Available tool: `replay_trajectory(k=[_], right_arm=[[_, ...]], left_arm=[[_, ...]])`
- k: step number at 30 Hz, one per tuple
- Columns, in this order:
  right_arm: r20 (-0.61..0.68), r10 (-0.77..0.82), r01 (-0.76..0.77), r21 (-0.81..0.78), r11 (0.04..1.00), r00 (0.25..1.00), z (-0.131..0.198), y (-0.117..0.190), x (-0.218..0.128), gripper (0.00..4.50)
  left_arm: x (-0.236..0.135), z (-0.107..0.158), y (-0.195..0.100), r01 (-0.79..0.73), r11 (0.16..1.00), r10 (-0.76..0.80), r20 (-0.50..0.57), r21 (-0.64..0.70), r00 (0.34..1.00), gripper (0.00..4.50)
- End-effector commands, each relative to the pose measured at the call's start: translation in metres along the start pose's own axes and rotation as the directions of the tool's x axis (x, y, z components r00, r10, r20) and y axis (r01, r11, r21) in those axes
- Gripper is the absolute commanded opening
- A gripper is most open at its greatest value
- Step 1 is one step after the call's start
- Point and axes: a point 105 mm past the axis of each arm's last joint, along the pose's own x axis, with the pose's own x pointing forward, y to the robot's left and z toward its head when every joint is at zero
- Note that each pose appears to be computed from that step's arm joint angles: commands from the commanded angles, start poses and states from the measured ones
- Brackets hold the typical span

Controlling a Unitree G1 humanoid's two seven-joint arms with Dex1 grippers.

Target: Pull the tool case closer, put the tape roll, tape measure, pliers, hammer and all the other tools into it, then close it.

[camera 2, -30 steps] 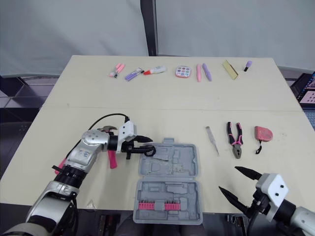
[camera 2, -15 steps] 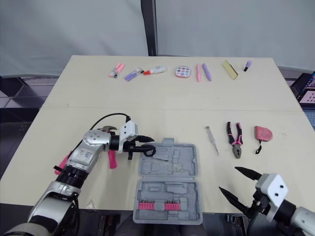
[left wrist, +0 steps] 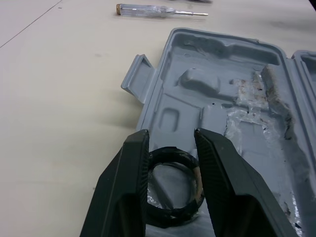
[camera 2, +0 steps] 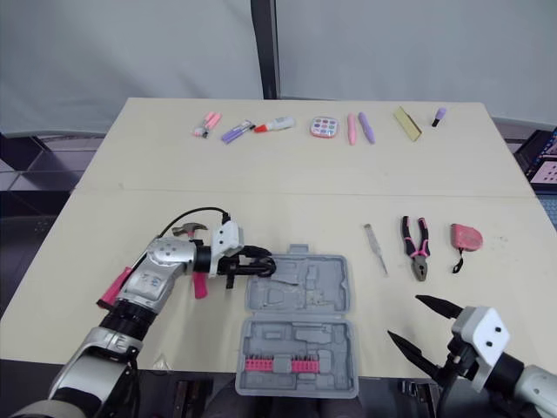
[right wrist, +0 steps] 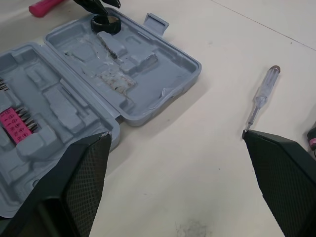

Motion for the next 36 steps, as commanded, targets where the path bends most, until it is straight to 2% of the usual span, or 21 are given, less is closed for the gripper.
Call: replay_trajectory(k=[1, 24, 36], right_arm=[[0.004, -0.007, 0.007, -0.024, 1.0, 1.0, 0.005, -0.002, -0.004, 4.5], [0.007, -0.009, 0.009, -0.026, 1.0, 1.0, 0.006, -0.004, -0.003, 4.5], [0.022, 0.006, -0.006, -0.016, 1.0, 1.0, 0.007, -0.002, -0.001, 4.5]], left_arm=[[0.001, 0.003, 0.004, -0.021, 0.999, 0.02, 0.015, 0.028, 1.0, 1.58], [0.003, -0.029, -0.007, -0.042, 0.999, 0.042, -0.031, -0.023, 0.999, 1.58], [-0.001, -0.02, 0.001, -0.055, 0.997, 0.056, 0.012, -0.058, 0.998, 1.58]])
